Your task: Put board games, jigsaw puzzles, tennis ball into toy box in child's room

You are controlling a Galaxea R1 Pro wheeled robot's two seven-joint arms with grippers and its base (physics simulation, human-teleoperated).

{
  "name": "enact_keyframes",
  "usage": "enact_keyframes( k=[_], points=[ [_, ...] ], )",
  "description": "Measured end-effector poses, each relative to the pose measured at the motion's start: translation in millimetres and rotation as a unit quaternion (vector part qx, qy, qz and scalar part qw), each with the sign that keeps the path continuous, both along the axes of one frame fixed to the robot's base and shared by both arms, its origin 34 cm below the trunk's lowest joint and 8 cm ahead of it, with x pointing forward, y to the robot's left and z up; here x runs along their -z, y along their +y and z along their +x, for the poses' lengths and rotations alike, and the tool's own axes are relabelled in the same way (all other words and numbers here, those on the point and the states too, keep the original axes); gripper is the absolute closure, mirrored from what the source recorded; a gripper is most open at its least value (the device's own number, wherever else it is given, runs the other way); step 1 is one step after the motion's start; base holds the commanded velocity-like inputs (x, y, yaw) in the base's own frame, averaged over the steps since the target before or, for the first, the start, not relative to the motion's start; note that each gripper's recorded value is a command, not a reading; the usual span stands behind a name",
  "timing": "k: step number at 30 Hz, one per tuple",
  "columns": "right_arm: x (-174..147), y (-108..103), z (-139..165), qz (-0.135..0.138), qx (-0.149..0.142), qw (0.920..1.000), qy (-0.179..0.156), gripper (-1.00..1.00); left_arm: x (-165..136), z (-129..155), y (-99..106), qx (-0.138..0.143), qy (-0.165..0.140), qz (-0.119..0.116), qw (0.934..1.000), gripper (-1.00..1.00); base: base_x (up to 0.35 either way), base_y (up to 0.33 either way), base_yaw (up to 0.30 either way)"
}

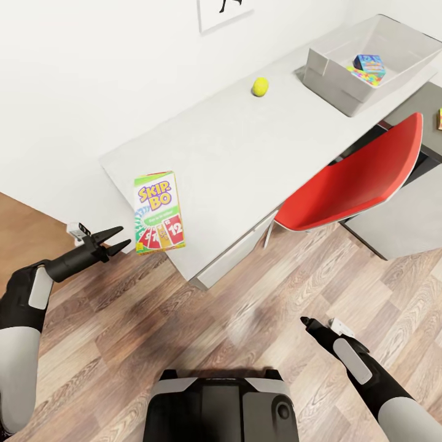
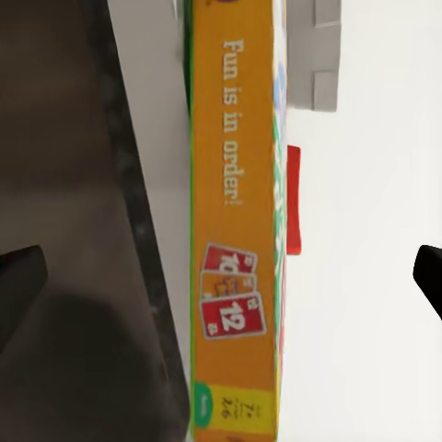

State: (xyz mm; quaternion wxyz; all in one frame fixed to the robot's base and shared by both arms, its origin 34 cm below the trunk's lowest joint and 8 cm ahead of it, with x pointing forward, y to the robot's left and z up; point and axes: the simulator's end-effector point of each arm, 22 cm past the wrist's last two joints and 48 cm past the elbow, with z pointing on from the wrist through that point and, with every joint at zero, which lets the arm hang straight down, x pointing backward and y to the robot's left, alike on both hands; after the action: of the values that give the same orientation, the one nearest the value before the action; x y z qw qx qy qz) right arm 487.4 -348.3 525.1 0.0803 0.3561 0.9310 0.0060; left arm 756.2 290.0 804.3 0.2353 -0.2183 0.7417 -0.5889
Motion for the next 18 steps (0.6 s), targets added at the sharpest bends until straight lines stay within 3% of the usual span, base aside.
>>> enact_keyframes(
  k=[18],
  points=[
    [1,-1,1,0.000,0.000,1.0000,0.000,-1.00,20,-9,-7,-0.005,0.031,-0.013,0.9994,-1.00,0.000,0.000,0.000]
  ],
)
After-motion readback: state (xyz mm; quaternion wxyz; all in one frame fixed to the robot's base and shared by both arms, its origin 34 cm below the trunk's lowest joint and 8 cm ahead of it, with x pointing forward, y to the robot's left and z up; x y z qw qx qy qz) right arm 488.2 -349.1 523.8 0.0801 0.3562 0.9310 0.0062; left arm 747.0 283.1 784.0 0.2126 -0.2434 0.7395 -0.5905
